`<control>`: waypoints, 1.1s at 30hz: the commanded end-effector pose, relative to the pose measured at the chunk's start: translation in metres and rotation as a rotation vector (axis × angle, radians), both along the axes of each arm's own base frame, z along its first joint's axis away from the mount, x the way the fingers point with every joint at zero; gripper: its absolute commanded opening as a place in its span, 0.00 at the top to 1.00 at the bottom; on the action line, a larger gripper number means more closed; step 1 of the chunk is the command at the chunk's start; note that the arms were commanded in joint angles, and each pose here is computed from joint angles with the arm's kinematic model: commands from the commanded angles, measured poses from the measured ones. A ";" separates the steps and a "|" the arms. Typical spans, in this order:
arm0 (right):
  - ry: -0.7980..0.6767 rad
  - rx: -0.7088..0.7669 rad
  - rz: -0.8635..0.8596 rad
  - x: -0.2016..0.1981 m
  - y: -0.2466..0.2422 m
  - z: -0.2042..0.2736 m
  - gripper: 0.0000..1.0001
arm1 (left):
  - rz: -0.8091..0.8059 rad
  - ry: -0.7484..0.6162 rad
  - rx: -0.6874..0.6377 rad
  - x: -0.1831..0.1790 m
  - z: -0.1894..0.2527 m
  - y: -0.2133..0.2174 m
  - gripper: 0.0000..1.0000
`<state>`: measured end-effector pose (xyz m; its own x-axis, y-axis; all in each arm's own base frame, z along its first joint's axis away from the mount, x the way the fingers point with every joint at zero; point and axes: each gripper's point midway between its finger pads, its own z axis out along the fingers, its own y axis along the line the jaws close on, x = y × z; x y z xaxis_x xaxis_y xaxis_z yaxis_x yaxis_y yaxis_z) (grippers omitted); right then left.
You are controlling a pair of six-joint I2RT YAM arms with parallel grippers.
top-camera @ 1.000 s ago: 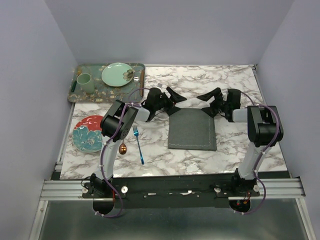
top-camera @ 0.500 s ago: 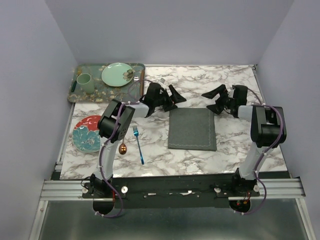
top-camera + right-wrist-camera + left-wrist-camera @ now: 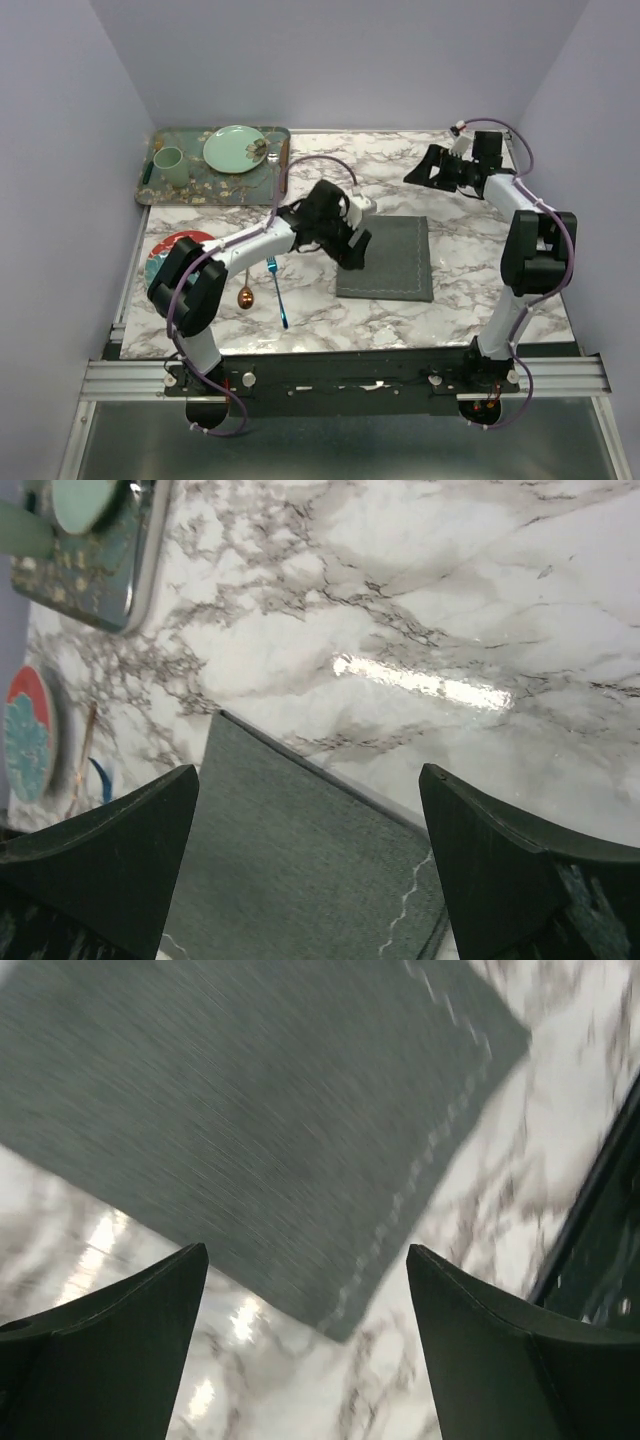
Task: Fold the napkin into a case and place the utensils inside
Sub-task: Rotate the square-folded napkin at the center of the board.
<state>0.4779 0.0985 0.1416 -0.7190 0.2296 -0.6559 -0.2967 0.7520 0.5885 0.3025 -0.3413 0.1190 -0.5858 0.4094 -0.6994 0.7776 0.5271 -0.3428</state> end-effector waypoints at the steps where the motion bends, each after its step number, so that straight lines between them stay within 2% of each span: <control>1: 0.135 -0.142 0.143 -0.021 0.001 -0.058 0.00 | -0.321 -0.028 0.280 -0.086 -0.050 0.035 0.17; 5: 0.170 -0.151 0.151 -0.018 0.003 -0.074 0.00 | -0.351 -0.142 0.389 -0.091 -0.063 0.031 0.23; 10: 0.188 -0.172 0.172 -0.022 0.002 -0.079 0.01 | -0.385 -0.231 0.421 -0.086 -0.063 0.019 0.25; 13: 0.231 -0.193 0.197 -0.036 0.000 -0.087 0.08 | -0.420 -0.245 0.467 -0.082 -0.072 0.021 0.27; 17: 0.264 -0.216 0.214 -0.055 -0.003 -0.092 0.11 | -0.415 -0.242 0.579 -0.075 -0.098 0.046 0.26; 24: 0.328 -0.217 0.266 -0.092 -0.003 -0.099 0.15 | -0.273 -0.249 0.651 -0.032 -0.104 0.096 0.23; 30: 0.403 -0.107 0.318 -0.141 0.017 -0.096 0.19 | -0.134 -0.270 0.708 0.018 -0.098 0.147 0.20; 33: 0.460 -0.054 0.361 -0.174 0.036 -0.097 0.19 | -0.084 -0.266 0.674 0.035 -0.087 0.163 0.14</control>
<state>0.3580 0.1053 0.0394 -0.9274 -0.0837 -0.3645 -0.2962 0.7595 0.5792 0.3104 -0.2244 0.0277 -0.3482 0.8296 -0.4365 0.8765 0.4533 0.1624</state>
